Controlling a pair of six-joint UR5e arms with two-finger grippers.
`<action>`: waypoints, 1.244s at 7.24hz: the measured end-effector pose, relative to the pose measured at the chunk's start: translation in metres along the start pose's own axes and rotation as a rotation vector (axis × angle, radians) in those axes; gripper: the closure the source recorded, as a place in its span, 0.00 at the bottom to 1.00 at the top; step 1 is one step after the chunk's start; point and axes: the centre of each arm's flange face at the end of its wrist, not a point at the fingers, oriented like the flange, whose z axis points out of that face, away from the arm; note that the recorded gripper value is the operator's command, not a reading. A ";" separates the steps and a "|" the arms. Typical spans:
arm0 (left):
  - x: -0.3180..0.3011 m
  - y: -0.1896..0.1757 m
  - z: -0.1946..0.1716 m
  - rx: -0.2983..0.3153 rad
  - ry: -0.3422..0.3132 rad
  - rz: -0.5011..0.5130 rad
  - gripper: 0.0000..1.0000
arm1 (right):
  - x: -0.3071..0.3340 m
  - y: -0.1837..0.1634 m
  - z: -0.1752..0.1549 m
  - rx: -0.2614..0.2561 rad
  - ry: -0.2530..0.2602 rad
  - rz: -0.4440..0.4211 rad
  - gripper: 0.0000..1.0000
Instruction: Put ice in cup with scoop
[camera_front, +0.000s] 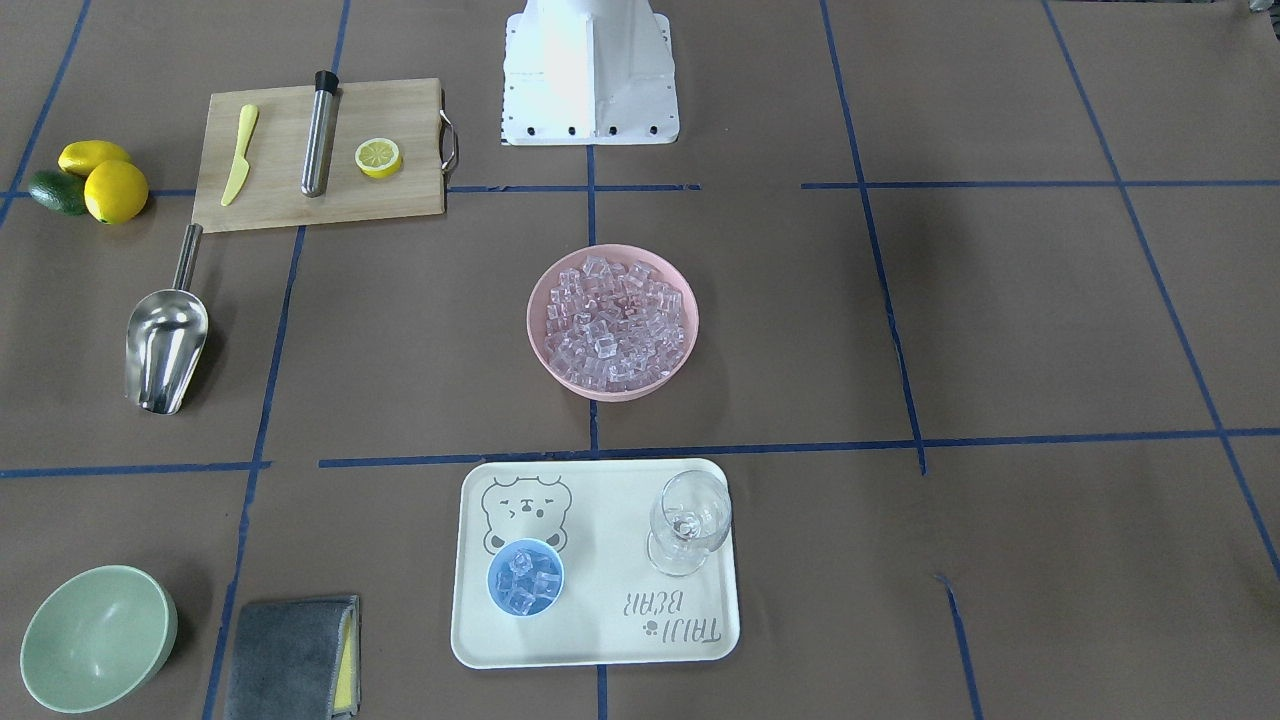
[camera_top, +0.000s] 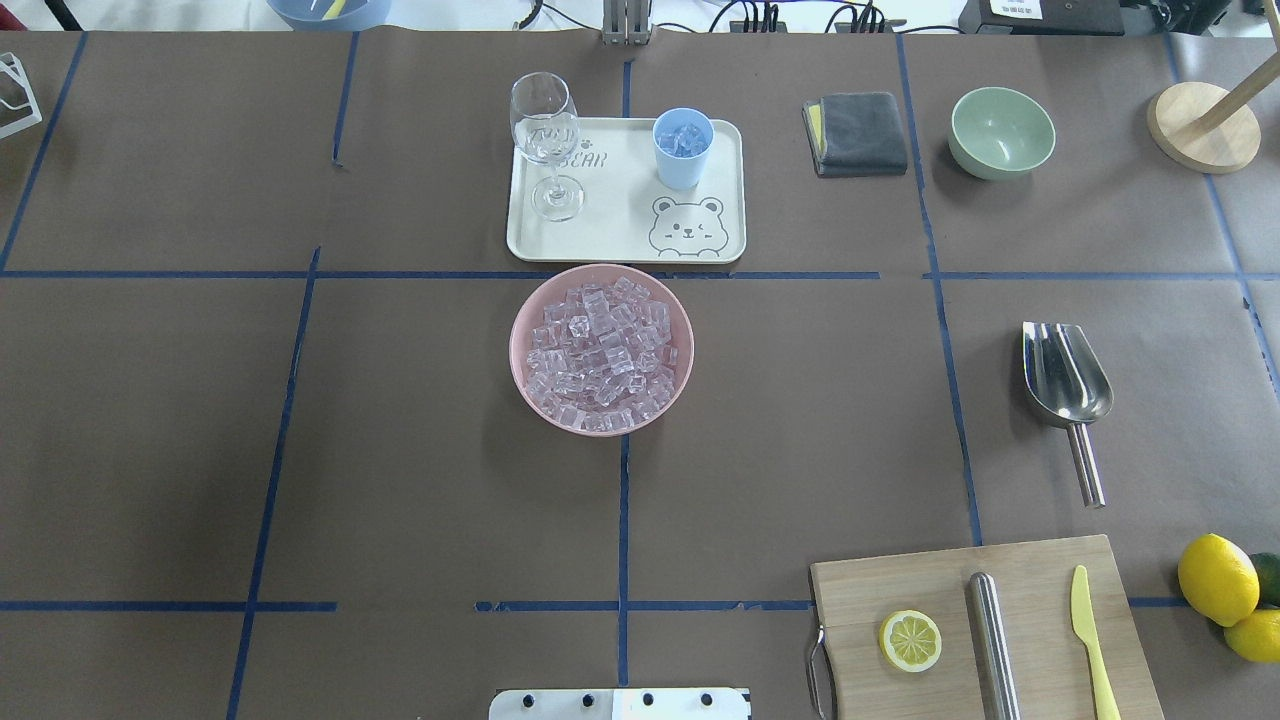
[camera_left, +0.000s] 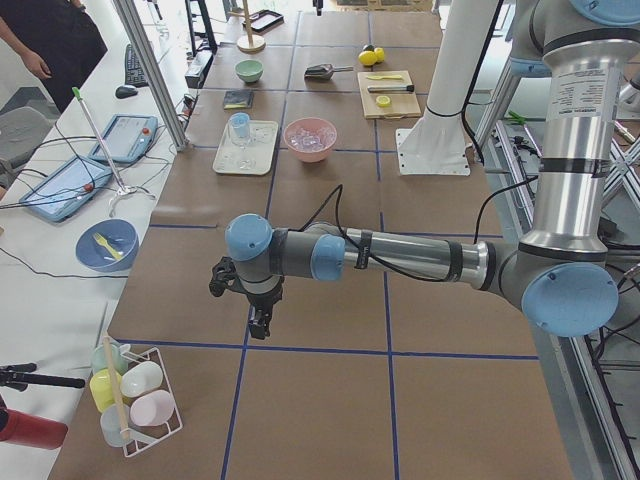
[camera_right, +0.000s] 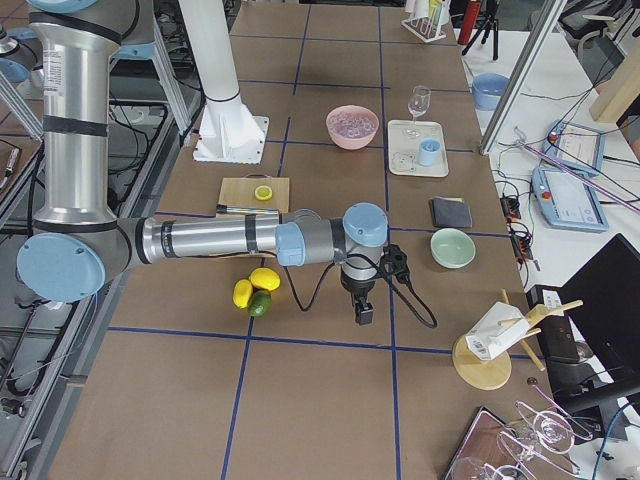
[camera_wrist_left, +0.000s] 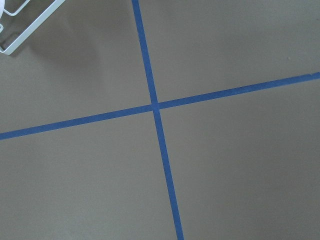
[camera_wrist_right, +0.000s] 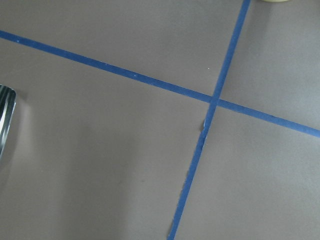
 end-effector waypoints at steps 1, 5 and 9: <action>-0.001 0.001 0.000 0.000 0.000 -0.002 0.00 | 0.011 0.005 -0.001 0.001 0.005 0.014 0.00; -0.019 0.010 -0.010 0.018 -0.003 -0.042 0.00 | 0.051 0.020 -0.019 0.033 -0.062 0.164 0.00; -0.040 0.025 0.001 -0.003 0.006 -0.097 0.00 | 0.063 0.028 -0.034 0.056 -0.130 0.270 0.00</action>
